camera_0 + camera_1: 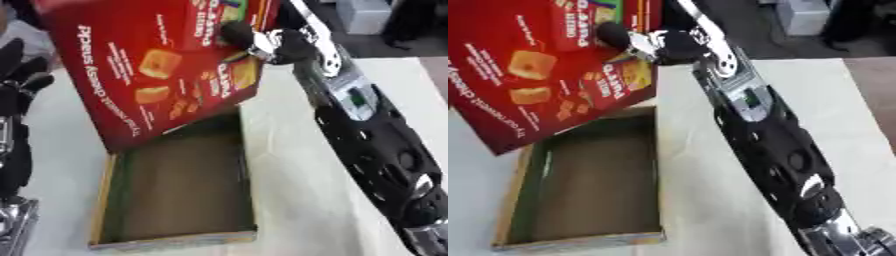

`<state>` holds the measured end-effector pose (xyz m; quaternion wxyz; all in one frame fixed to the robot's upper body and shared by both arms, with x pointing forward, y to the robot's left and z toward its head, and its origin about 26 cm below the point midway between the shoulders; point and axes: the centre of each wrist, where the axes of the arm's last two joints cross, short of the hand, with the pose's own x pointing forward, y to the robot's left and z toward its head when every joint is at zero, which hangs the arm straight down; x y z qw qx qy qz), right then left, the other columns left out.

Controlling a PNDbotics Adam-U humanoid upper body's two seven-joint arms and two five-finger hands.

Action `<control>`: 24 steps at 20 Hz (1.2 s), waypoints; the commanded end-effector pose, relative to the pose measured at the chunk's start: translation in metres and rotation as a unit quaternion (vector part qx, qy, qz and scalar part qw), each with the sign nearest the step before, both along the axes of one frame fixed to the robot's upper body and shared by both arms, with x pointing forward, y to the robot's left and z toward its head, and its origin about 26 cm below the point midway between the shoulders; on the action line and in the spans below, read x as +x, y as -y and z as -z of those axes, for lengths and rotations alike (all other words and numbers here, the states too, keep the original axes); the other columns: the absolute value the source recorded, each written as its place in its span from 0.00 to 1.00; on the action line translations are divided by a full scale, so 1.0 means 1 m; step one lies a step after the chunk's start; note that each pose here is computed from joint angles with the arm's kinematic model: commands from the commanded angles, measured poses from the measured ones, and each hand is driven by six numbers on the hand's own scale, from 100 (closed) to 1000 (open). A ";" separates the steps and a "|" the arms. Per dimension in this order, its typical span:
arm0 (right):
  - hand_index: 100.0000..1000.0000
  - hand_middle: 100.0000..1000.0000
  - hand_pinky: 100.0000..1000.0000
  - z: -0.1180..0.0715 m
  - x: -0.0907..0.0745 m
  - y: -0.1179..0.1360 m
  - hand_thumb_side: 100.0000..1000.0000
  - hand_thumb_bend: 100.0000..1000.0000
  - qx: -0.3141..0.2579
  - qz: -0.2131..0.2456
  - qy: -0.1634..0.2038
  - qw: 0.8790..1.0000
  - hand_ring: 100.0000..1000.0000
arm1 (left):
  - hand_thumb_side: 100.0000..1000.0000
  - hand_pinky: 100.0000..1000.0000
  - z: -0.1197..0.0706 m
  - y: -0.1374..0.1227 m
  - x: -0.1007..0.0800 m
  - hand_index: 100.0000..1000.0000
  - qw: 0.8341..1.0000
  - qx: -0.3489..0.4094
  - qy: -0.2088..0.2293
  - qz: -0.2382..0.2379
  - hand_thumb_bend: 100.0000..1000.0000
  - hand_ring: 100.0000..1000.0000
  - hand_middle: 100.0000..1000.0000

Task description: Pick up objects on the table and place them in the box.

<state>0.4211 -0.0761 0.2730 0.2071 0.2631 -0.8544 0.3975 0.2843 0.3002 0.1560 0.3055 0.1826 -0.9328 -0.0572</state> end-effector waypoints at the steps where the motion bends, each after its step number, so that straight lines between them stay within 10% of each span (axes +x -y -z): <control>1: 0.42 0.29 0.00 -0.004 -0.003 -0.006 0.27 0.49 -0.009 -0.006 0.015 1.000 0.18 | 1.00 0.77 -0.007 0.000 0.000 0.91 1.000 0.005 0.011 0.007 0.00 0.86 0.92; 19: 0.42 0.30 0.00 0.030 0.002 -0.039 0.25 0.51 -0.121 -0.028 0.075 0.989 0.26 | 1.00 0.77 -0.008 -0.002 -0.001 0.91 1.000 0.006 0.013 0.003 0.00 0.86 0.92; 24: 0.62 0.51 0.00 0.030 -0.002 -0.041 0.44 0.54 -0.131 -0.038 0.119 0.984 0.53 | 1.00 0.77 -0.007 -0.003 -0.001 0.91 1.000 0.005 0.012 -0.003 0.00 0.86 0.92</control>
